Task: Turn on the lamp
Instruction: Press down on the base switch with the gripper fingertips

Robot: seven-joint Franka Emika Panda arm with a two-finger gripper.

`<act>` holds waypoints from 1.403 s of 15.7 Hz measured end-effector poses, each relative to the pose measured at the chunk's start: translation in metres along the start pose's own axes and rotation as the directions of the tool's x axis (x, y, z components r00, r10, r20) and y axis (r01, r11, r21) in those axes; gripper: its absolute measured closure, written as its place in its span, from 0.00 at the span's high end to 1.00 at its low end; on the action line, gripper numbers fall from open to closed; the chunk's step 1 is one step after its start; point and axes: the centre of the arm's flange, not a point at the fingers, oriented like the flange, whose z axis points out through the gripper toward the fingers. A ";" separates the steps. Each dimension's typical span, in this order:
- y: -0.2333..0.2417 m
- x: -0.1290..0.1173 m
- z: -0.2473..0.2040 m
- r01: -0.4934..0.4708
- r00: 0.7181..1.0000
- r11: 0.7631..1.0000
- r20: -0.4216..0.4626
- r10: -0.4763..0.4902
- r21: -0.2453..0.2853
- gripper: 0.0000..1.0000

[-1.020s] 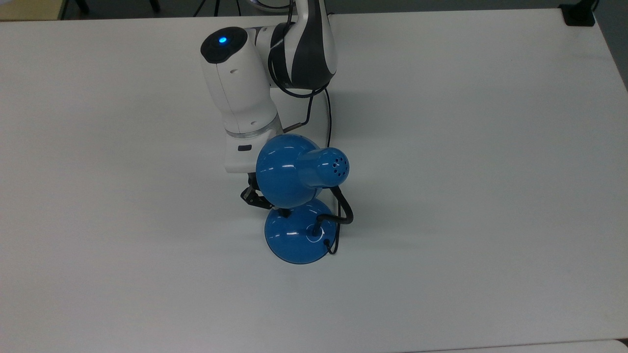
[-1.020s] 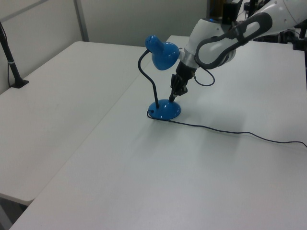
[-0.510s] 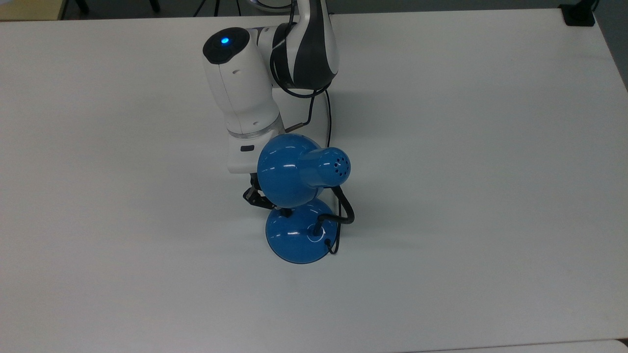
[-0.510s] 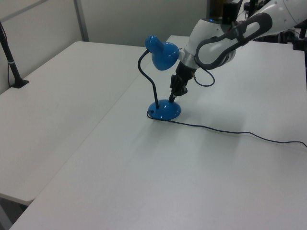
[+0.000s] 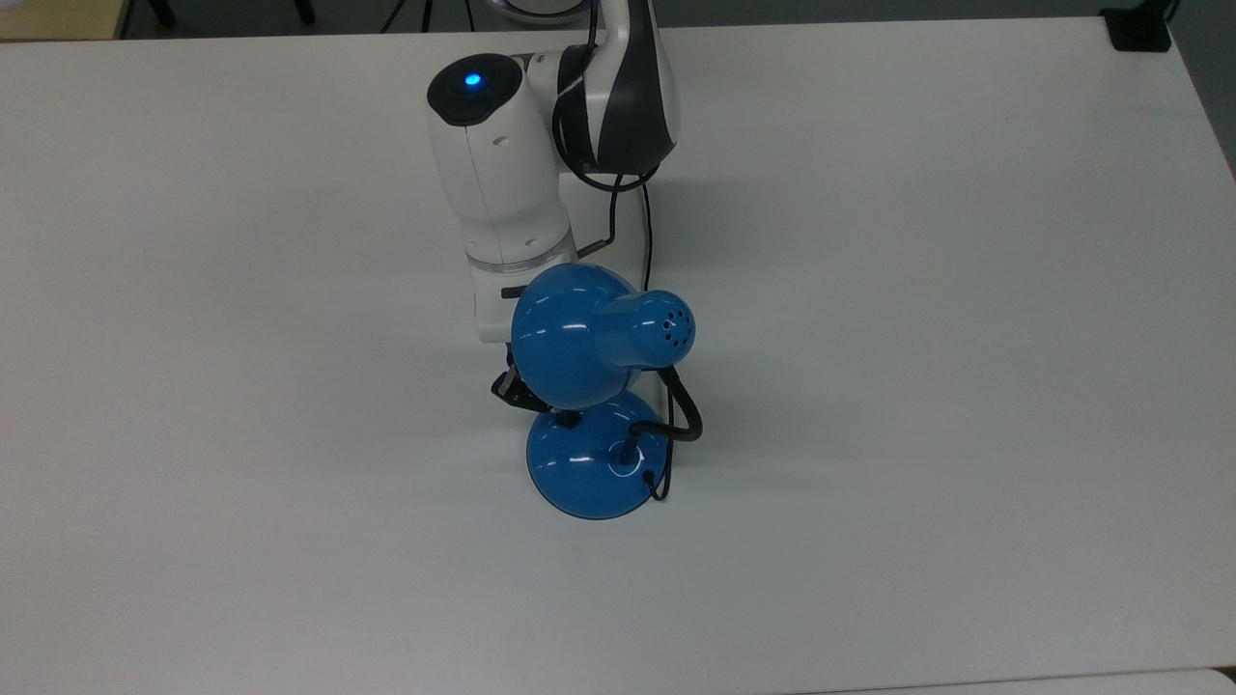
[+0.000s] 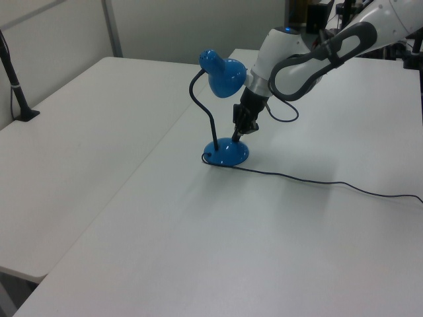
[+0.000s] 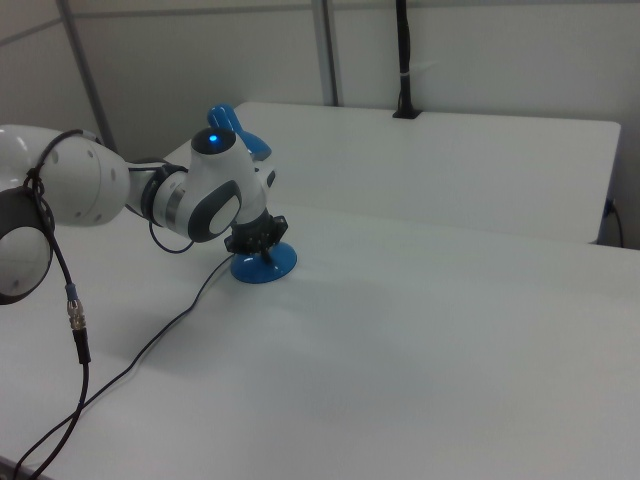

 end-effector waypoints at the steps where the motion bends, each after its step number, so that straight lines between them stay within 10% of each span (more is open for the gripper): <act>1: -0.001 0.001 0.000 0.012 1.000 1.000 0.005 -0.012 -0.003 0.01; 22: -0.015 0.019 0.006 0.152 0.988 0.987 0.024 -0.151 -0.055 0.01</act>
